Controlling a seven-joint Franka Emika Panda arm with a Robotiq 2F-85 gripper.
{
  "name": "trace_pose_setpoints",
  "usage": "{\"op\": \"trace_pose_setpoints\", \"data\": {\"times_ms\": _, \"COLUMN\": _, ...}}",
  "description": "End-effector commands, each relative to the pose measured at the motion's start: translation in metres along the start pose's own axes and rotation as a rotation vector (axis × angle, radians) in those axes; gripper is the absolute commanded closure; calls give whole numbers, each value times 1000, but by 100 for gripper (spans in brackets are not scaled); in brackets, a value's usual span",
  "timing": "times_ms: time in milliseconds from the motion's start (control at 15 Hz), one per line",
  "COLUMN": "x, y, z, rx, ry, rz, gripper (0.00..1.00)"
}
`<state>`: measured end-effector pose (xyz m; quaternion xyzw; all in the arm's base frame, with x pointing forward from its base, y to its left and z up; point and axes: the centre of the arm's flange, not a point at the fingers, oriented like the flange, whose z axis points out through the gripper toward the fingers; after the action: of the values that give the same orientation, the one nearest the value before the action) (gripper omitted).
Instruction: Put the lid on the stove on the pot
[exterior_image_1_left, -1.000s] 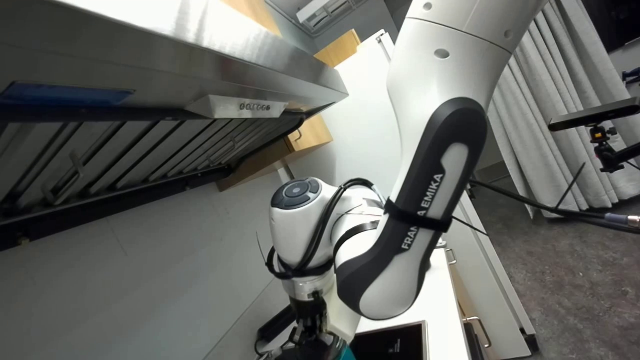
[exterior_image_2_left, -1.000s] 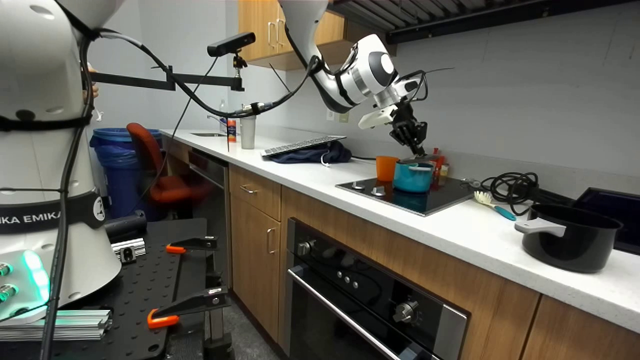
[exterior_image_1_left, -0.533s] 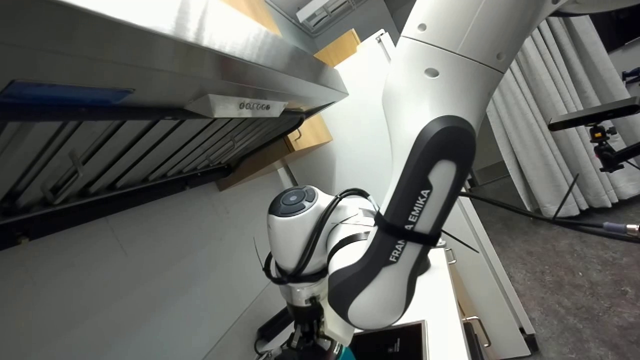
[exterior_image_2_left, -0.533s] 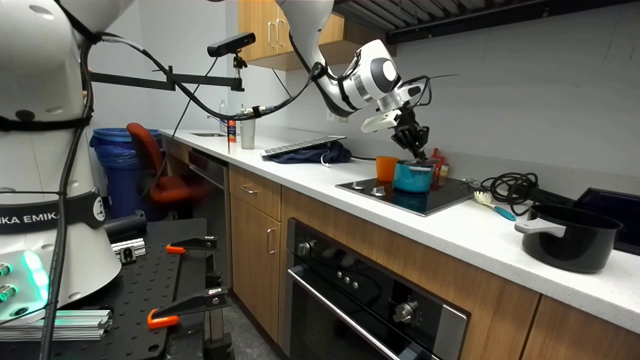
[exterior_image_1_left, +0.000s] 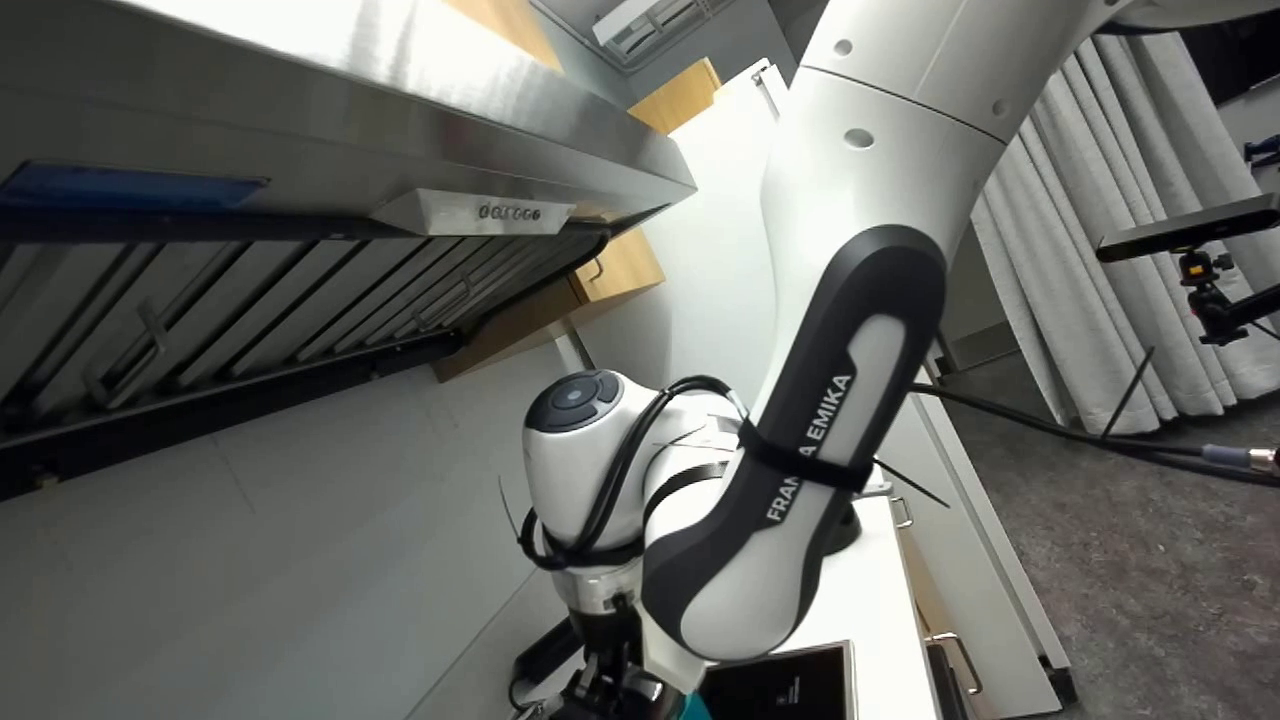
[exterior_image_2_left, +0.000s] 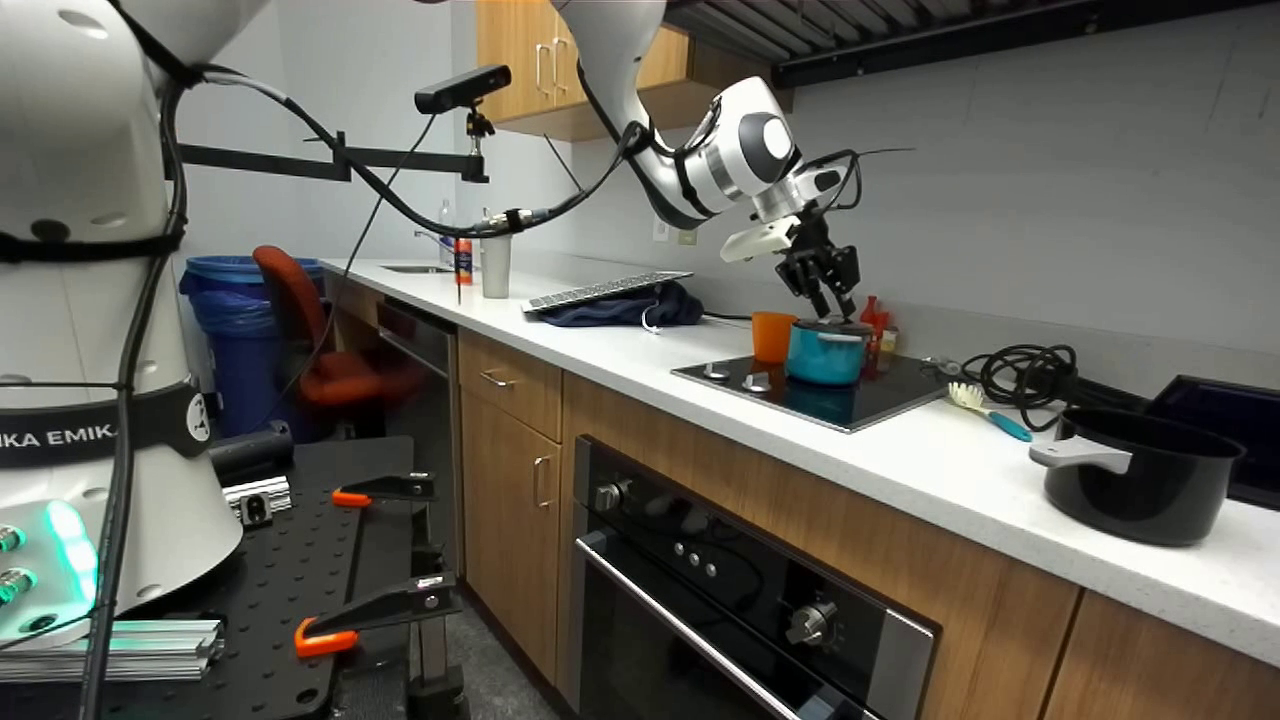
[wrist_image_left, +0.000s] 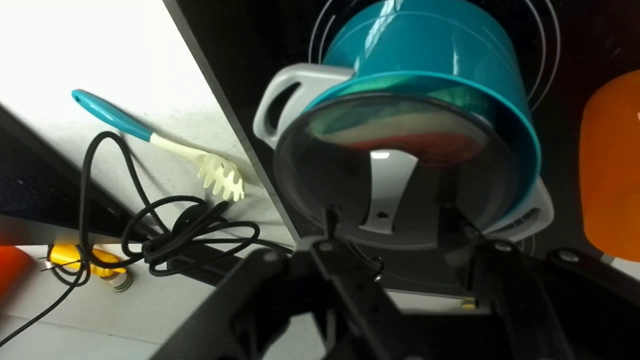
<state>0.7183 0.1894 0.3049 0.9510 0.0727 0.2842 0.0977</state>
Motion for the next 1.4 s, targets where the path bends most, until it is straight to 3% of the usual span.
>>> {"op": "trace_pose_setpoints", "data": {"times_ms": 0, "x": 13, "y": 0, "z": -8, "rx": 4, "ry": -13, "rz": -1, "gripper": 17}}
{"op": "trace_pose_setpoints", "data": {"times_ms": 133, "x": 13, "y": 0, "z": -14, "rx": 5, "ry": -9, "rz": -1, "gripper": 2}}
{"op": "trace_pose_setpoints", "data": {"times_ms": 200, "x": 12, "y": -1, "z": -19, "rx": 6, "ry": -2, "rz": -3, "gripper": 0}}
{"op": "trace_pose_setpoints", "data": {"times_ms": 600, "x": -9, "y": 5, "z": -53, "rx": 7, "ry": 22, "rz": -10, "gripper": 0}}
{"op": "trace_pose_setpoints", "data": {"times_ms": 1333, "x": -116, "y": 41, "z": -129, "rx": -28, "ry": -96, "rz": -2, "gripper": 0}}
